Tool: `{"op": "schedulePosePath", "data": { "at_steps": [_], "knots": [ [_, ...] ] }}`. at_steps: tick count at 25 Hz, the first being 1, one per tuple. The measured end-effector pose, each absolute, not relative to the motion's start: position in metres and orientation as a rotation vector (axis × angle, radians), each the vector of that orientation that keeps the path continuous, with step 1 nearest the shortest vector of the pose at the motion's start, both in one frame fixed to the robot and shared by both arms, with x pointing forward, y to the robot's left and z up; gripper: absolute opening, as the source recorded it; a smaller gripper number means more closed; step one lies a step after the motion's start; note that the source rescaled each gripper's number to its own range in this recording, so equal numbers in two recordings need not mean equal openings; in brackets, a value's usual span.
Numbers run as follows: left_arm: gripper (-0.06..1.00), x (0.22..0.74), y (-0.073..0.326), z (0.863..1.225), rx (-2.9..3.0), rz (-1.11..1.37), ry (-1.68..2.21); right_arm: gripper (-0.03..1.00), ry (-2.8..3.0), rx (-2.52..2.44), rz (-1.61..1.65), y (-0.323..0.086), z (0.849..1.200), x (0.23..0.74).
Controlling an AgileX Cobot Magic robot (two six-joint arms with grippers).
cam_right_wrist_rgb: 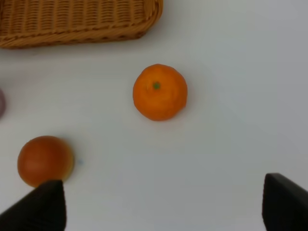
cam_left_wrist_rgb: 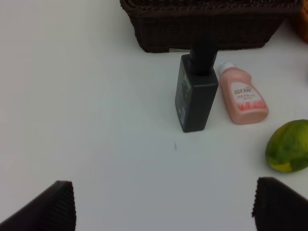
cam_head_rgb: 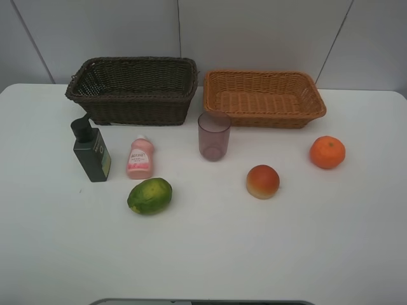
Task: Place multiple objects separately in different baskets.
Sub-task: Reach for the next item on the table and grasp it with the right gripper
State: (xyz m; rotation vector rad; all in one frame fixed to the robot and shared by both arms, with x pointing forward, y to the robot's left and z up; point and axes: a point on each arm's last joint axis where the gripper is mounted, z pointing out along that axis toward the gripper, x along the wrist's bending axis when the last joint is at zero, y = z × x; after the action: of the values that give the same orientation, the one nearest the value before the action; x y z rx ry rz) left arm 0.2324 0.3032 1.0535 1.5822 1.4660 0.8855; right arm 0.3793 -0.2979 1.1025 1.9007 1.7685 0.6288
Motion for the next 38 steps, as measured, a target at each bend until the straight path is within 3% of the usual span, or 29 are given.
{"op": "schedulePosePath", "data": {
  "at_steps": [6, 12, 19, 25, 38],
  "knots": [
    [0.95, 0.232, 0.303, 1.054, 1.582, 0.886, 1.466, 0.72, 2.003, 1.805, 0.591, -0.258, 1.075, 0.466],
    [0.95, 0.232, 0.303, 1.054, 1.582, 0.886, 1.466, 0.72, 2.169, 1.848, 0.482, -0.227, 1.028, 0.506],
    [0.95, 0.232, 0.303, 1.054, 1.582, 0.886, 1.466, 0.73, 2.323, 1.963, 0.403, -0.183, 0.984, 0.511],
    [0.95, 0.232, 0.303, 1.054, 1.582, 0.885, 1.466, 0.85, 2.35, 2.001, 0.26, -0.153, 0.955, 0.504],
    [0.95, 0.232, 0.303, 1.054, 1.582, 0.885, 1.466, 0.89, 2.236, 1.991, 0.247, -0.133, 0.93, 0.508]
  ]
}}
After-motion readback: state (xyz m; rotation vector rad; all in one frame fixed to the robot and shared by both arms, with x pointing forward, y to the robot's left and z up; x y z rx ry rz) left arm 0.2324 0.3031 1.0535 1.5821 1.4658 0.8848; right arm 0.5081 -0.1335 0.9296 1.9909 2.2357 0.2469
